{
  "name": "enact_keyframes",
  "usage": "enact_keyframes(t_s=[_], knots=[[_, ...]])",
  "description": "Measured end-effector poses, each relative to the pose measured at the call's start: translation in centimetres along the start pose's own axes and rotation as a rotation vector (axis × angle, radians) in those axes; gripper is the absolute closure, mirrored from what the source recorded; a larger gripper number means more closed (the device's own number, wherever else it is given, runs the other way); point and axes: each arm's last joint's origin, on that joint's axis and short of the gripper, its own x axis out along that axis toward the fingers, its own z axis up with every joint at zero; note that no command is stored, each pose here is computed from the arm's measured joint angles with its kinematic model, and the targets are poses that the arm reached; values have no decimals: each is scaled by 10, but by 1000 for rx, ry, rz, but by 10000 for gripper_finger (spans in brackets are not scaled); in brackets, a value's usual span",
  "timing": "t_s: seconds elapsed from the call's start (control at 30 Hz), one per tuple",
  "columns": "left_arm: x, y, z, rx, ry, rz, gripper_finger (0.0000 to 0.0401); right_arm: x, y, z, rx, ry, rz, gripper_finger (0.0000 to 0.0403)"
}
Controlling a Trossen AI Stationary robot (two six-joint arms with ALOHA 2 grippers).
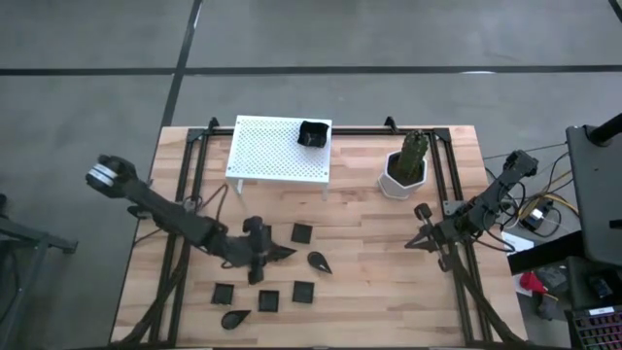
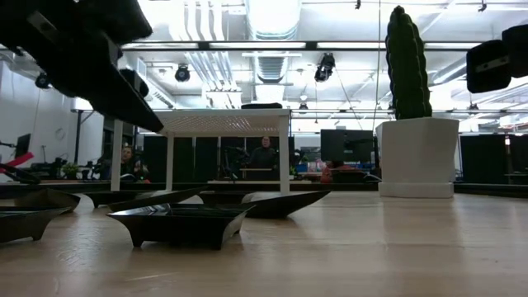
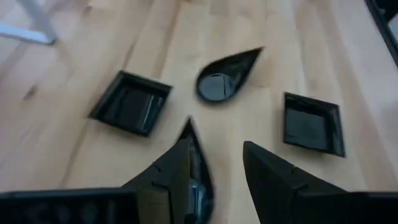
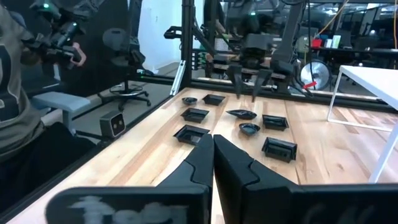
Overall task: Pick & Place Mini shaped plates
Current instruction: Put the drop-shaped plate on the shelf
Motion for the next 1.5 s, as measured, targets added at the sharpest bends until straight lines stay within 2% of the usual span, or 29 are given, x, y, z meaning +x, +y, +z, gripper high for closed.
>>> enact_keyframes(t_s=[0.13, 0.3, 0.43, 0.53, 0.77, 1.03, 1.5], knots=[[9, -16, 2, 22, 8, 11, 267, 0, 0, 0, 0, 0, 0, 394], [23, -30, 2, 74, 38, 101, 272, 0, 0, 0, 0, 0, 0, 394], [34, -35, 0, 65, 82, 132, 275, 0, 0, 0, -1, 0, 0, 394], [40, -39, 0, 44, 105, 112, 275, 0, 0, 0, -2, 0, 0, 394], [49, -37, -12, 16, 151, 152, 275, 0, 0, 0, 0, 0, 0, 394], [56, -35, -22, 39, 192, 193, 275, 0, 0, 0, -2, 0, 0, 394], [57, -31, -25, 67, 206, 242, 275, 0, 0, 0, -1, 0, 0, 394]])
